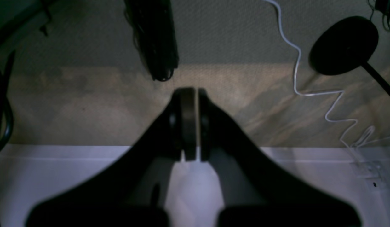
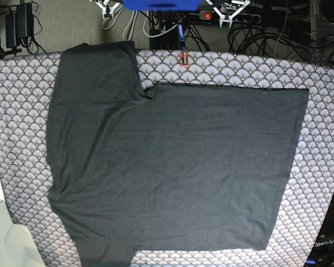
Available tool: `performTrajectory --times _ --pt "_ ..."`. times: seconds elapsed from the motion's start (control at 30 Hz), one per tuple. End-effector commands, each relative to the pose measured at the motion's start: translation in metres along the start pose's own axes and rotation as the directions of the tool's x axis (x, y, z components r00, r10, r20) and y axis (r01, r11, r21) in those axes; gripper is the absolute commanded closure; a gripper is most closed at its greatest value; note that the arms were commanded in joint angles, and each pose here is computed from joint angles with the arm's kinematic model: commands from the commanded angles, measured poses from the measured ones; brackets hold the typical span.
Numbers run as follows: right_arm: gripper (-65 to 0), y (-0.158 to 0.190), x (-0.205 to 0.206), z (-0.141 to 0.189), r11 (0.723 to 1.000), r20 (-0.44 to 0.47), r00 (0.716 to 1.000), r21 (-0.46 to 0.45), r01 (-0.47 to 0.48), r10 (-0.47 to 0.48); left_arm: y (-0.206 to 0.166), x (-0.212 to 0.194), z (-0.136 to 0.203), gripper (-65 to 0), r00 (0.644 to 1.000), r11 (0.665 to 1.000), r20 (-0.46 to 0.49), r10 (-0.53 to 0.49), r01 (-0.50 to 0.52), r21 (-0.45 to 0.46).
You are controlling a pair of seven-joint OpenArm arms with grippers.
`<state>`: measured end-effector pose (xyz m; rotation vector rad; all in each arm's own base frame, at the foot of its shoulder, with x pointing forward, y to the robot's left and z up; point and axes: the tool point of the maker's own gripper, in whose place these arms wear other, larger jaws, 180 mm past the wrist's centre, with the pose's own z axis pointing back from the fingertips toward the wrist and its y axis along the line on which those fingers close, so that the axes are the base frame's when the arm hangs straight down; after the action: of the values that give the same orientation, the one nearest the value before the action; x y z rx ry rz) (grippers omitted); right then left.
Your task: Fold the T-shirt properly
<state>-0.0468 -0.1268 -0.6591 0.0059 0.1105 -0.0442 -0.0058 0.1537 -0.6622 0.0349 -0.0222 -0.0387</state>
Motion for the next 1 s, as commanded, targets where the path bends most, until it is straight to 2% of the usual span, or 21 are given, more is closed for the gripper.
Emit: performTrajectory --times 0.0,0.53,0.6,0.7,0.8,0.97 --pt "0.0 -0.003 -0.004 0.000 1.000 -0.009 1.000 -0.014 0.005 -0.005 0.001 -0.003 0.000 -0.4 1.000 1.000 -0.003 -0.006 0.006 0.003" --pt "0.0 0.005 -0.015 0.000 1.000 -0.018 1.000 -0.002 0.013 -0.013 0.003 -0.009 0.001 -0.3 1.000 1.000 -0.008 -0.007 0.007 0.005" --pt "0.0 0.003 -0.013 0.004 1.000 0.024 1.000 -0.004 0.015 -0.015 0.016 -0.021 0.002 -0.3 1.000 1.000 -0.023 -0.011 0.012 0.023" --pt "0.0 -0.001 -0.012 0.018 1.000 0.107 0.994 -0.010 0.016 -0.015 0.017 -0.025 0.006 -0.3 1.000 1.000 0.007 -0.019 0.019 0.023" --pt "0.0 -0.004 -0.011 0.035 1.000 0.178 0.984 -0.015 0.016 -0.013 0.036 -0.030 0.016 -0.3 0.998 0.998 0.056 -0.039 0.037 0.048" --pt "0.0 -0.007 -0.021 0.056 1.000 0.182 0.983 -0.020 0.015 -0.011 0.046 -0.039 0.039 -0.3 0.990 0.996 0.122 -0.073 0.067 0.058"
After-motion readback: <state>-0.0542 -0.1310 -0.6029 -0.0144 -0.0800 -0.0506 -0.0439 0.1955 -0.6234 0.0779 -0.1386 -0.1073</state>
